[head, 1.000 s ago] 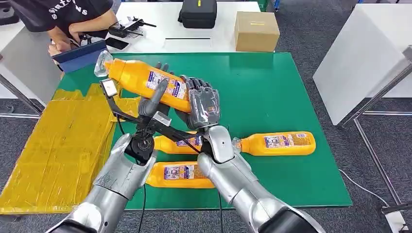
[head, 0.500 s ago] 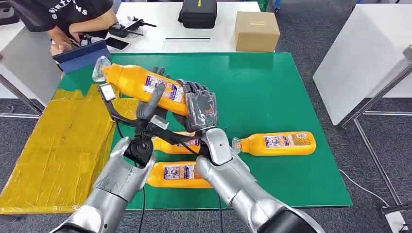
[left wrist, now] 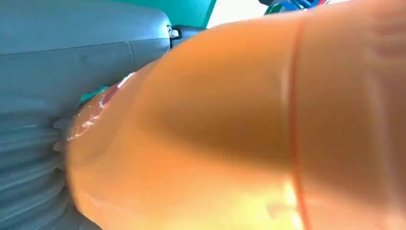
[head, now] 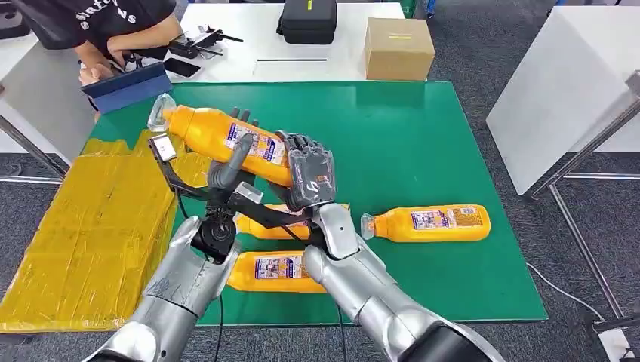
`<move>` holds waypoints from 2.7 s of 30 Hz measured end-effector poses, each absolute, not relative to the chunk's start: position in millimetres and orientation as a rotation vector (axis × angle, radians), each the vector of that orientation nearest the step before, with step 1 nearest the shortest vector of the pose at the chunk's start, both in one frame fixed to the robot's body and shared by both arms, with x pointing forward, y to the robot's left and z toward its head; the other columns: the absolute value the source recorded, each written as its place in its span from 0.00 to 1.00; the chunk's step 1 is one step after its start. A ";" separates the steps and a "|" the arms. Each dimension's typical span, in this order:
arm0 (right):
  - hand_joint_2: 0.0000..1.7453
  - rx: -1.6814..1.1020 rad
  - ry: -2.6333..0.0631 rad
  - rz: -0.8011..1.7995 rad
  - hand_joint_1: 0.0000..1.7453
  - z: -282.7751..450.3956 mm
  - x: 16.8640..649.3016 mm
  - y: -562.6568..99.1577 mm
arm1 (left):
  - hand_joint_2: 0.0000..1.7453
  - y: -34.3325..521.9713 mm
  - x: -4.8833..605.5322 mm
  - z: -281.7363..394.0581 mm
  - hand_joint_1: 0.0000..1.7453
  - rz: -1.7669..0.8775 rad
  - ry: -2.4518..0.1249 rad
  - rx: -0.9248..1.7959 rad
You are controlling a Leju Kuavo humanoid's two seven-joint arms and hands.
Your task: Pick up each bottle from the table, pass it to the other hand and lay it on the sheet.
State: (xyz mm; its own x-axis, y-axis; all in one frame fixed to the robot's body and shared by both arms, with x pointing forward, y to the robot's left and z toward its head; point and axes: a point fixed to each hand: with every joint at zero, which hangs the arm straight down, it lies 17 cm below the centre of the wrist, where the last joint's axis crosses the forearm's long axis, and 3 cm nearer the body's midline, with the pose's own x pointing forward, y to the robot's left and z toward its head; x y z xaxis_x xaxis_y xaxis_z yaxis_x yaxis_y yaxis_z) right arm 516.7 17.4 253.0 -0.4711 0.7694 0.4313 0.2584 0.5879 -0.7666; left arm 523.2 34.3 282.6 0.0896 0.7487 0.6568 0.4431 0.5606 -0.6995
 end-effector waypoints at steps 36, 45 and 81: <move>1.00 -0.721 -1.915 0.838 1.00 216.6 514.1 28.3 | 1.00 62.0 529.8 270.4 1.00 0.372 -1.595 -0.963; 1.00 -0.722 -1.913 0.841 1.00 215.9 514.2 28.3 | 1.00 62.8 529.7 269.5 1.00 0.375 -1.594 -0.964; 1.00 -0.132 -2.045 0.291 0.00 214.1 506.3 -11.0 | 1.00 132.0 533.5 320.0 1.00 0.465 -1.860 -0.796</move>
